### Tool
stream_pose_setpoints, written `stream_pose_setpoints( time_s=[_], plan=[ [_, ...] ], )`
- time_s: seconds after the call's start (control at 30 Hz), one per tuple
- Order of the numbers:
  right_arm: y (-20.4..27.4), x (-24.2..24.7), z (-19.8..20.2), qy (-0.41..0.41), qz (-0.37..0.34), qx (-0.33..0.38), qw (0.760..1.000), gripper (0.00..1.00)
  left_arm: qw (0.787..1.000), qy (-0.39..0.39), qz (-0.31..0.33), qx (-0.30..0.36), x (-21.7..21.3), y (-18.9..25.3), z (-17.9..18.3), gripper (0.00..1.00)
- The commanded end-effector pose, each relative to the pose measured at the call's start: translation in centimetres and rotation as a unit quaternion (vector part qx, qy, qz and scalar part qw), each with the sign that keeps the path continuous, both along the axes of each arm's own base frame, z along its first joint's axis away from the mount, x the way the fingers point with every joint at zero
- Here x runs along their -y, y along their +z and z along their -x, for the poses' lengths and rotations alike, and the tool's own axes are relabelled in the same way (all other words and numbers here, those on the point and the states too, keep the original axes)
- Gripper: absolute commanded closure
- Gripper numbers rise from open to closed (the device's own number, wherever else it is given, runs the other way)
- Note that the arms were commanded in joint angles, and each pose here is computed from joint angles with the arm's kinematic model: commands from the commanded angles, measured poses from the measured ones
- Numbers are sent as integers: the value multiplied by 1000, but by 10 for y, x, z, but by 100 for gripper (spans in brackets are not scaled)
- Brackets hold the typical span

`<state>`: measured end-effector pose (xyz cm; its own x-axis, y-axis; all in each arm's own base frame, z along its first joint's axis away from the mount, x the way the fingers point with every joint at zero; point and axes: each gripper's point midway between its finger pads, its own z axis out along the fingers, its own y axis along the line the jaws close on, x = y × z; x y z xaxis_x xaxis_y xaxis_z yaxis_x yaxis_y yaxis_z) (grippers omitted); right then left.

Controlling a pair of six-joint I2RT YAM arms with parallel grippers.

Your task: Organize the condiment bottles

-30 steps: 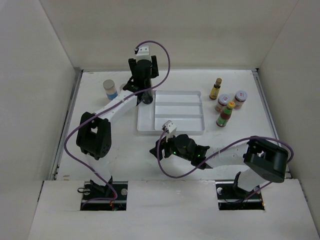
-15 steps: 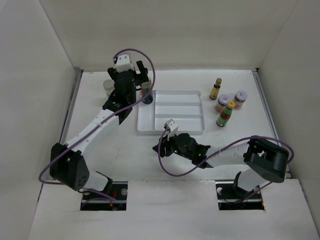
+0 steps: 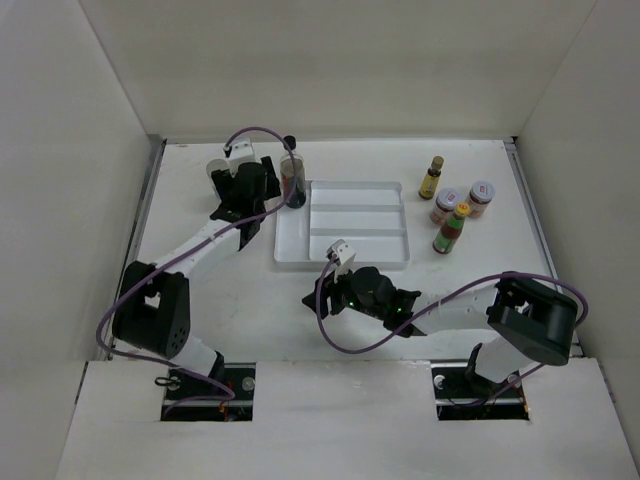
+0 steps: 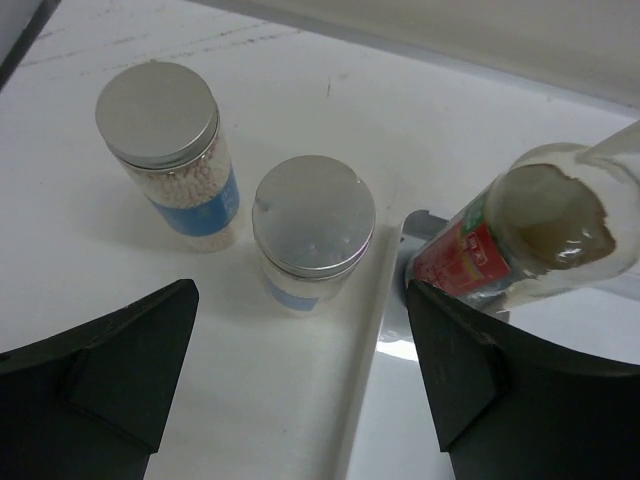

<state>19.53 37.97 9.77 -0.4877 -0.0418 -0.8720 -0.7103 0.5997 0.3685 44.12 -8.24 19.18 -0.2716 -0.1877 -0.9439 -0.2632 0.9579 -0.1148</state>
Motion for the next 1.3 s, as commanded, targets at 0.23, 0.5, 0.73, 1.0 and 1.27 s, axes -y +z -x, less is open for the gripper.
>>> stream_pose_setpoints(
  time_s=[0.23,0.5,0.73,1.0,1.27],
  plan=[
    [21,-12,0,9,-32,17,999,34,1000,10,12,9,-5,0,-54,20],
    [23,-12,1,12,-34,16,999,35,1000,10,14,22,-5,0,-67,58],
    [31,-10,2,9,-48,23,999,35,998,12,19,61,-8,32,-14,73],
    [71,1,13,33,-114,56,991,65,990,-49,50,120,39,85,40,73],
    [177,53,38,-2,-217,193,957,66,979,-138,73,131,117,101,19,73]
  ],
)
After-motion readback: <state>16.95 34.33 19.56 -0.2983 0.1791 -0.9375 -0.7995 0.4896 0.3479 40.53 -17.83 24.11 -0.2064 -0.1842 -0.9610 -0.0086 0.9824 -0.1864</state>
